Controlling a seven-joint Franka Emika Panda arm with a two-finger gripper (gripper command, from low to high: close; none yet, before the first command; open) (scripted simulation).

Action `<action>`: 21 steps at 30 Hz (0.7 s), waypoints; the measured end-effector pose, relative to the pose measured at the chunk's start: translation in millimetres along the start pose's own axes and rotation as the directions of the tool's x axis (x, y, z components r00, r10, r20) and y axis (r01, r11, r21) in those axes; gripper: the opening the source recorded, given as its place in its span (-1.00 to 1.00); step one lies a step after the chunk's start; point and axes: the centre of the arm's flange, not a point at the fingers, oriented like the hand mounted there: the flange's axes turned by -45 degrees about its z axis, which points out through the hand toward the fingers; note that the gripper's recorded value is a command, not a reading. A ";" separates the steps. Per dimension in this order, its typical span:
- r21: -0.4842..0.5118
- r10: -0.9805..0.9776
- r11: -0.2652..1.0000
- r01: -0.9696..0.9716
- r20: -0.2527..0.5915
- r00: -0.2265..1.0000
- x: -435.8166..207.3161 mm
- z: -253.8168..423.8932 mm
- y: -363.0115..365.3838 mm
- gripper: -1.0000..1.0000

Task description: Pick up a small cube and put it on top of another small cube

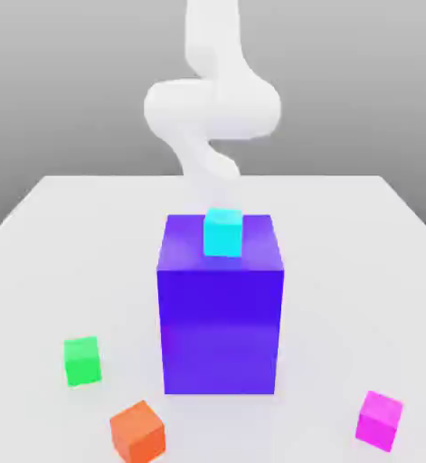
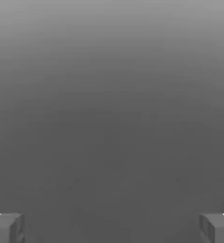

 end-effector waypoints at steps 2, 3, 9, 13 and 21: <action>-0.033 0.033 0.999 -0.031 0.055 0.998 -2.2 39.7 -16.1 0.00; -0.048 0.049 0.998 -0.045 0.079 0.996 -4.5 58.7 -23.5 0.00; -0.132 0.141 0.985 -0.115 0.212 0.967 -34.2 167.3 -64.9 0.00; -0.178 0.202 0.972 -0.154 0.291 0.935 -68.0 232.9 -91.0 0.00; -0.242 0.316 0.943 -0.228 0.438 0.841 -162.8 336.0 -146.9 0.00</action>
